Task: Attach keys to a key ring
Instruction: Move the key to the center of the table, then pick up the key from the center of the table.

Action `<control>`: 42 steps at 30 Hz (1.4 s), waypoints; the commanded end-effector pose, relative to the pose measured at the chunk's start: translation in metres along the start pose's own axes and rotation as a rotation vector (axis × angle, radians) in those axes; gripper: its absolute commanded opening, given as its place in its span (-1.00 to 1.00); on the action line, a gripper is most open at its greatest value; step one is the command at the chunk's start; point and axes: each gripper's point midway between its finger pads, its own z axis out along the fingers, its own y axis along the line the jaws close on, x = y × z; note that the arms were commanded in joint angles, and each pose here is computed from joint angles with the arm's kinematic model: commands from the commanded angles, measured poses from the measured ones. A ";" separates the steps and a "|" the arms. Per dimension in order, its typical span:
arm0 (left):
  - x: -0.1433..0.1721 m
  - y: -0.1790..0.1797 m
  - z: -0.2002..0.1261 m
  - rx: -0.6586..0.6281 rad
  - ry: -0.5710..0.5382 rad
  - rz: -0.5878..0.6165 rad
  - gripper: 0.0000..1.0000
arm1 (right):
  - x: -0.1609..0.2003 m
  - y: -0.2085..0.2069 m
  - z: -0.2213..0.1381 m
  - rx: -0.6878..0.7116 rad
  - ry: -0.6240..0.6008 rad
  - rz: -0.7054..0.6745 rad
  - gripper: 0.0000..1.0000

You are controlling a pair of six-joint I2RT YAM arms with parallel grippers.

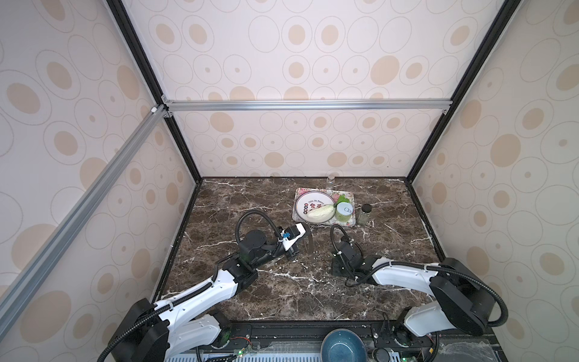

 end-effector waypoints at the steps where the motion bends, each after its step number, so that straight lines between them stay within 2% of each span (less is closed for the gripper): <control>1: -0.025 0.004 -0.003 -0.016 -0.084 0.019 -1.00 | 0.050 -0.044 -0.006 0.141 0.152 -0.003 -0.94; 10: -0.026 0.003 -0.003 -0.011 -0.085 0.015 -1.00 | 0.053 -0.075 -0.017 0.213 0.092 0.030 -0.89; 19: -0.027 0.004 -0.004 -0.016 -0.089 0.018 -1.00 | 0.039 -0.071 -0.020 0.194 0.027 0.003 -0.64; 27: -0.028 0.003 -0.004 -0.014 -0.092 0.019 -1.00 | 0.015 -0.058 -0.048 0.152 -0.100 0.069 -0.41; 30: -0.028 0.003 -0.004 -0.011 -0.092 0.017 -1.00 | 0.009 -0.052 -0.050 0.165 -0.118 0.091 -0.39; 35: -0.029 0.003 -0.006 -0.018 -0.097 0.021 -1.00 | -0.001 -0.049 -0.049 0.263 -0.126 0.090 -0.39; 42: -0.029 0.004 -0.006 -0.020 -0.097 0.023 -1.00 | -0.009 -0.034 -0.038 0.276 -0.114 0.068 -0.41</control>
